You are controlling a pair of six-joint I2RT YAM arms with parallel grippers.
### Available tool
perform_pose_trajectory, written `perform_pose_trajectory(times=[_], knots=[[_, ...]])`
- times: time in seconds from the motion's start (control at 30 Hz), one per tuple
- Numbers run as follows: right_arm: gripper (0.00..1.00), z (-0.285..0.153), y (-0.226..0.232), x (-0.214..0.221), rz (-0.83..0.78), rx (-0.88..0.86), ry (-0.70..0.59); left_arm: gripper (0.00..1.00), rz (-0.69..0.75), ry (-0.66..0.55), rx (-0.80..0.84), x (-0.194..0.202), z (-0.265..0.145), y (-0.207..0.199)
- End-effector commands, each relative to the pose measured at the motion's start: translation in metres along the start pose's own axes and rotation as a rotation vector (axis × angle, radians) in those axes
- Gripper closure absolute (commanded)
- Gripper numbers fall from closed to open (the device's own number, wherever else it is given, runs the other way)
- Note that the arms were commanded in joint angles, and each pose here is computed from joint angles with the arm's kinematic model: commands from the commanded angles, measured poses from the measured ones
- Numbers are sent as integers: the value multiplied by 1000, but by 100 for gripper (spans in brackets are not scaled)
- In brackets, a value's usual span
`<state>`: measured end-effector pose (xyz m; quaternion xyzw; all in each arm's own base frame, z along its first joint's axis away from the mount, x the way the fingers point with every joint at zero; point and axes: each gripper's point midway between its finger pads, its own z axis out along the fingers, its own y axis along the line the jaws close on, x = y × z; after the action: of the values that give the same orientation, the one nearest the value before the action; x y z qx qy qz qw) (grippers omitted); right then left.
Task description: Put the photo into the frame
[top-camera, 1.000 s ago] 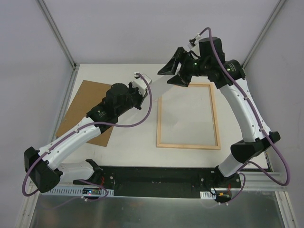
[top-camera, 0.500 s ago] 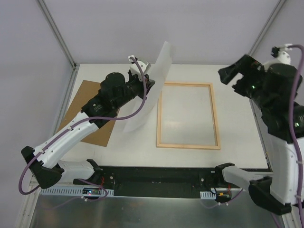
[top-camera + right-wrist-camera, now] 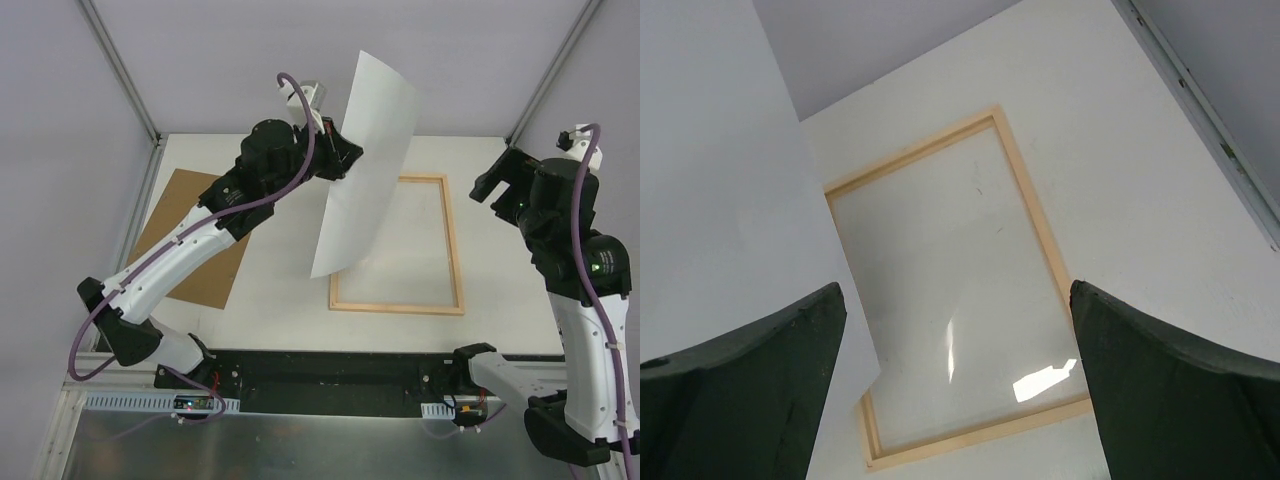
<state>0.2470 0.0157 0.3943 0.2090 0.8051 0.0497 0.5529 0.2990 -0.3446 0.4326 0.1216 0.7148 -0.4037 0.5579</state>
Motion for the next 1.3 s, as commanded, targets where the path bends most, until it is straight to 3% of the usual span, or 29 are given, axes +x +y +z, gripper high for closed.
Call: perform_pose_trajectory(times=[0.0,0.1,0.17,0.3,0.43,0.57,0.97,1.03,1.13,1.27], knots=[[4,7,-9,-4,-37,41,-10,100,-315,-68,-94,-34,6,34],[4,21,-9,9,-58,42,59,100,-537,21,-145,-12,19,97],[4,32,-10,19,-60,49,104,100,-694,123,-166,26,32,136],[4,60,-10,45,-76,57,207,100,-846,227,-136,88,52,187],[4,87,-11,74,-84,51,298,100,-876,352,-129,146,63,210],[4,113,-20,99,-71,62,356,100,-858,425,-133,180,65,223],[1,202,-82,171,127,176,532,100,-793,488,-149,214,65,238],[7,212,-98,187,178,230,567,100,-800,508,-131,217,67,237],[24,223,-119,211,241,312,611,100,-815,537,-130,222,68,235],[31,228,-139,234,273,400,651,100,-810,565,-141,229,65,233]])
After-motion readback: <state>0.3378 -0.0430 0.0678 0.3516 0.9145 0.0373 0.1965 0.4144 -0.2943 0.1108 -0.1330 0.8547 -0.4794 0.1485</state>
